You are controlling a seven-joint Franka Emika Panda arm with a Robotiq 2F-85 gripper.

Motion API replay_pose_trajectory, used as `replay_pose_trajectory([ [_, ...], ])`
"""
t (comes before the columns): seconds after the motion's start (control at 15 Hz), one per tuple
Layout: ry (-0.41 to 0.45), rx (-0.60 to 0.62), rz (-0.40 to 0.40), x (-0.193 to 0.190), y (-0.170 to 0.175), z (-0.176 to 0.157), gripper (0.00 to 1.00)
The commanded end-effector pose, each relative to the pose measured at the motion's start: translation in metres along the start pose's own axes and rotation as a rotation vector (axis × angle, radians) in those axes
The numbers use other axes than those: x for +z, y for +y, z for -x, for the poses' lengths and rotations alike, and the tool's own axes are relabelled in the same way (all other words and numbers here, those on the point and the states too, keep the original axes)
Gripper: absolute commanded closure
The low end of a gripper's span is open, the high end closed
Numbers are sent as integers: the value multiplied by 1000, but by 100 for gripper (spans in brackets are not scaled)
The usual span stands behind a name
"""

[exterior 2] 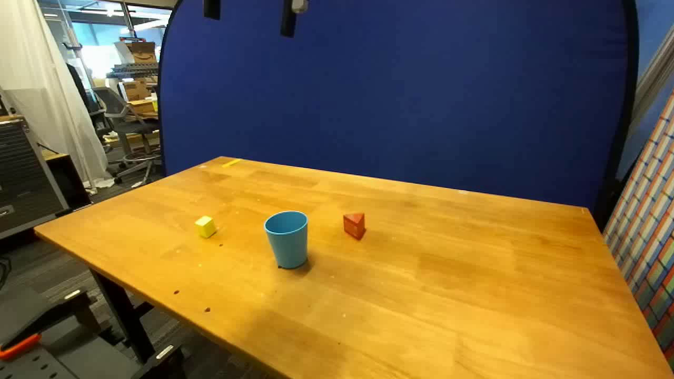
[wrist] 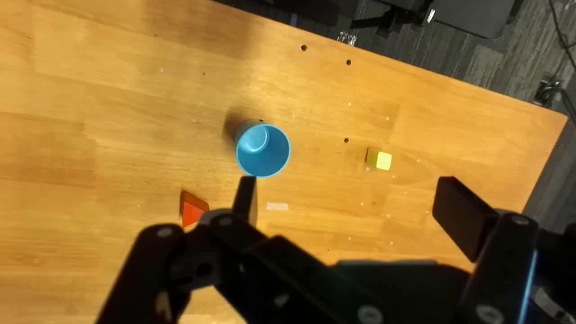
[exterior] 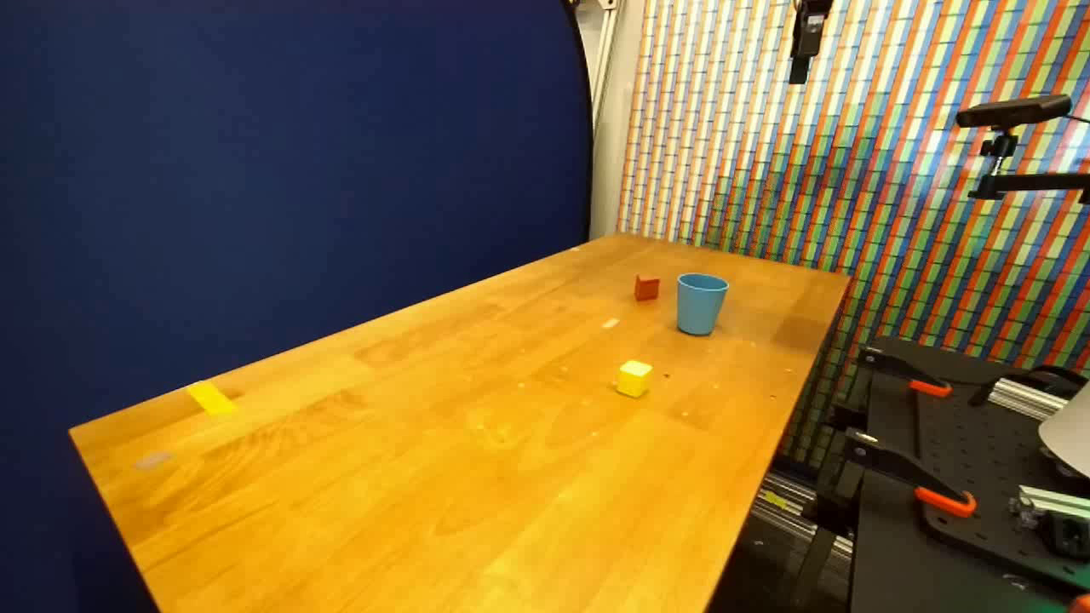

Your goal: Put the yellow block in the cup

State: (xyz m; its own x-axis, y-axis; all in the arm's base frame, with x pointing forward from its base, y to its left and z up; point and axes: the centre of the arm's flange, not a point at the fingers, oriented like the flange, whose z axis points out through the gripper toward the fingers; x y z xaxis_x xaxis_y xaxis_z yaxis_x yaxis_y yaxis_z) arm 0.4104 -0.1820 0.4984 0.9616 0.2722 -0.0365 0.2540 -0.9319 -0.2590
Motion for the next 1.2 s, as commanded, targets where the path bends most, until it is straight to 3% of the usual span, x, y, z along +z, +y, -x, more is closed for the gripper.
replay_pose_trajectory([
  [0.0,3,0,2,-2,0,0,0],
  [0.27,10,-1,7,-5,0,-1,0],
  [0.47,-78,49,4,10,-17,-65,0],
  [0.87,-260,38,21,110,-104,-178,0],
  [1.13,-363,111,68,196,-136,-229,0],
])
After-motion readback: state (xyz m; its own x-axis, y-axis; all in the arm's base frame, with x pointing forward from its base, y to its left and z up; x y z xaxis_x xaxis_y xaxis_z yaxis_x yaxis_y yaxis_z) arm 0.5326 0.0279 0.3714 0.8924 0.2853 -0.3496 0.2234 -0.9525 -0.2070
